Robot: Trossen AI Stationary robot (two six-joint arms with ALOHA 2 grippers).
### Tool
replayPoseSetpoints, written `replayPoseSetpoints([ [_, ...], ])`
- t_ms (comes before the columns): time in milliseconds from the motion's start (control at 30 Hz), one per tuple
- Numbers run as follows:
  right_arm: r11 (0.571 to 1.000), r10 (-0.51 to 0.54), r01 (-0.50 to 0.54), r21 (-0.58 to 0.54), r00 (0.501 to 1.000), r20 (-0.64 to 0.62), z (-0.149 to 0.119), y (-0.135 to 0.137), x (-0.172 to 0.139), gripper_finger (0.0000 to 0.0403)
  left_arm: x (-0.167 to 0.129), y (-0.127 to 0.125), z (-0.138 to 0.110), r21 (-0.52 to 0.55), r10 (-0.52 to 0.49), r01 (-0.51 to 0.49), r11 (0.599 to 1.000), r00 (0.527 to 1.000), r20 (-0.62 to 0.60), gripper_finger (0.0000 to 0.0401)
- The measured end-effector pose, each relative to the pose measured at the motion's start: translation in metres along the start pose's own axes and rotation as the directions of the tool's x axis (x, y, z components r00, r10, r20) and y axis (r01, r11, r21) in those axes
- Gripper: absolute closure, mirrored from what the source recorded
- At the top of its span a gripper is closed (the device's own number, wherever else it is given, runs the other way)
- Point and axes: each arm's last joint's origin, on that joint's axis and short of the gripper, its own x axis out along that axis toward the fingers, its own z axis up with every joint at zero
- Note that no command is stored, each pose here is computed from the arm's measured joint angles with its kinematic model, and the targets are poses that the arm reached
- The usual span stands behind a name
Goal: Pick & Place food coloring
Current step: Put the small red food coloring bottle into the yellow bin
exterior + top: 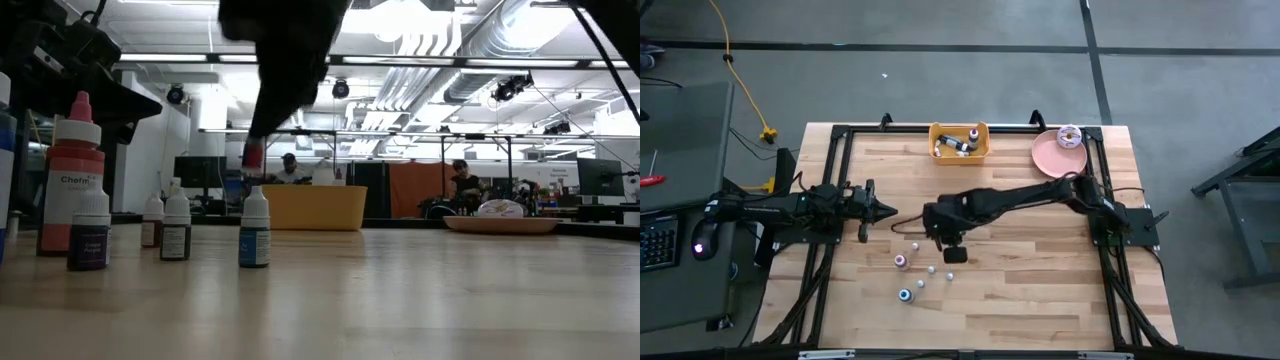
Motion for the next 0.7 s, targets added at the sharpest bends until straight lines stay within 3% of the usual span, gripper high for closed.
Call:
replayPoseSetpoints([
  [400,0.967,-0.241,0.220,0.125,0.952,0.187,0.005,-0.027,-0.100,0.0359,0.000,0.000,0.000,0.000,0.002,-0.002,1.000,1.000,-0.001,0.0400],
  [700,0.845,-0.458,0.363,0.393,0.870,0.181,0.001,-0.068,-0.120,0.0359,0.000,0.000,0.000,0.000,0.002,-0.002,1.000,1.000,0.000,0.0400],
])
